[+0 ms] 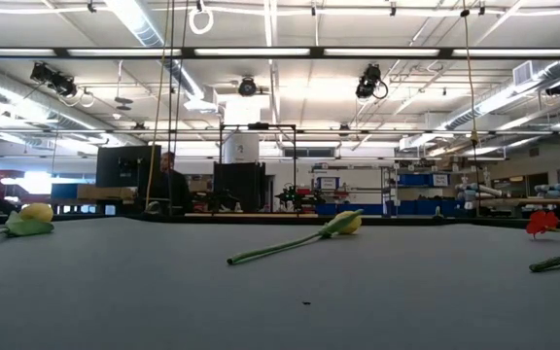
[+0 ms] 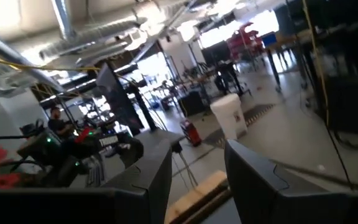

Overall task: Sort flowers into vase by color
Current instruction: Put the left red flower into the transparent flower vase

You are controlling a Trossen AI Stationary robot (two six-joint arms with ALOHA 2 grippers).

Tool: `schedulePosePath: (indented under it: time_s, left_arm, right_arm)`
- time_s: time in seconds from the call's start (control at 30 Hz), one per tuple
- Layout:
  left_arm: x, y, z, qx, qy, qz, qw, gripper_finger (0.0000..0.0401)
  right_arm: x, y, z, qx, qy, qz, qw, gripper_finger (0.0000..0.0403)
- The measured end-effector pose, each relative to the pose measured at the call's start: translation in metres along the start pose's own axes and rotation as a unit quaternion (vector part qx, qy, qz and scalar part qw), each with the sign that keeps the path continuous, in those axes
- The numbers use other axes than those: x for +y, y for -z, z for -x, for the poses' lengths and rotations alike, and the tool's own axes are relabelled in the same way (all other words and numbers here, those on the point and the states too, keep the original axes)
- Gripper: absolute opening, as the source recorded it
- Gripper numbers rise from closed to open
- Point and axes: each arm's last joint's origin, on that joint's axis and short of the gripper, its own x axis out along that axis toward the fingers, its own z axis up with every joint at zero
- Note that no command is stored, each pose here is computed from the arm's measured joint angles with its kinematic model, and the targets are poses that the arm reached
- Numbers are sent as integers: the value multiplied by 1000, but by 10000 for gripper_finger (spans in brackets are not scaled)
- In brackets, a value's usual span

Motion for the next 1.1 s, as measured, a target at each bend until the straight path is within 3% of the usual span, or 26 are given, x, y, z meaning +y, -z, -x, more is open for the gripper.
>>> schedulePosePath:
  time_s: [0.33,0.63,0.9,1.1]
  left_arm:
    - [-4,16,-8,21,35,-55,998,14]
    - [6,61,-21,25,81,-17,996,14]
    - [11,73,-22,42,64,65,995,39]
    - [13,73,-22,29,40,12,999,69]
  right_arm:
    - [8,17,-4,22,11,-36,999,155]
    - [17,19,1,20,6,-39,999,156]
    - [20,24,3,51,-29,-34,998,198]
    - [20,24,3,47,-19,-41,998,230]
